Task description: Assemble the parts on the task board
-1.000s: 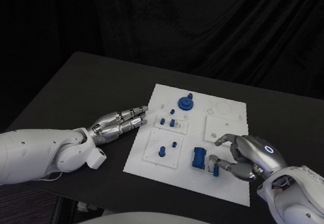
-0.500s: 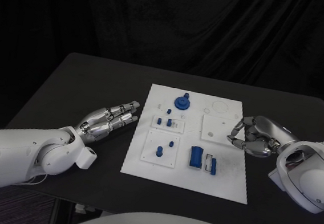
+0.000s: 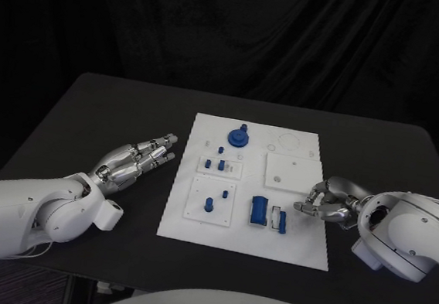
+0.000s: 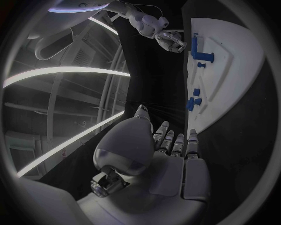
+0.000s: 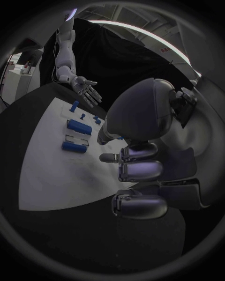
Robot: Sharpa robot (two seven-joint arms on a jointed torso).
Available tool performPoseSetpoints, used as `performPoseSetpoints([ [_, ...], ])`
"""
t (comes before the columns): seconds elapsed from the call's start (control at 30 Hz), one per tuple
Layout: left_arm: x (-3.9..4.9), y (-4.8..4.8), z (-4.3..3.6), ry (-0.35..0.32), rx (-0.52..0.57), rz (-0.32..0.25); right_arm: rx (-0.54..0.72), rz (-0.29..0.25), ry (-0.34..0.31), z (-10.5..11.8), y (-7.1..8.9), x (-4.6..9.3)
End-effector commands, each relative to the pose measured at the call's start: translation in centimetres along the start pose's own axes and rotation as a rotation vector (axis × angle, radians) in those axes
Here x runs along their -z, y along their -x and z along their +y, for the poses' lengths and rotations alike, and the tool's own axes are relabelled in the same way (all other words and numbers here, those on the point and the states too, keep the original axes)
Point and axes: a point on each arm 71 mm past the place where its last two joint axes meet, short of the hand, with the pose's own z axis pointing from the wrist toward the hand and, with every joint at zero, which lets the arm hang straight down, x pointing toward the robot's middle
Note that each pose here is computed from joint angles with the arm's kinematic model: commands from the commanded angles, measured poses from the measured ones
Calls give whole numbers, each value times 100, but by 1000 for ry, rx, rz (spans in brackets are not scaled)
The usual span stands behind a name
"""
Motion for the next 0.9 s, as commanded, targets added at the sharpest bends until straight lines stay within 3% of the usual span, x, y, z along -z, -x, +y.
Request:
performPoseSetpoints([
  [0.03,5,16,-173,-229,-15,-13,6,86,-71,-59,-108,-2],
  [0.43,-5,37,-141,-207,-1,1,-9,104,-58,-40,-266,-12],
  [0.9,-41,42,-92,-174,10,16,-5,99,-48,-7,-321,-40],
])
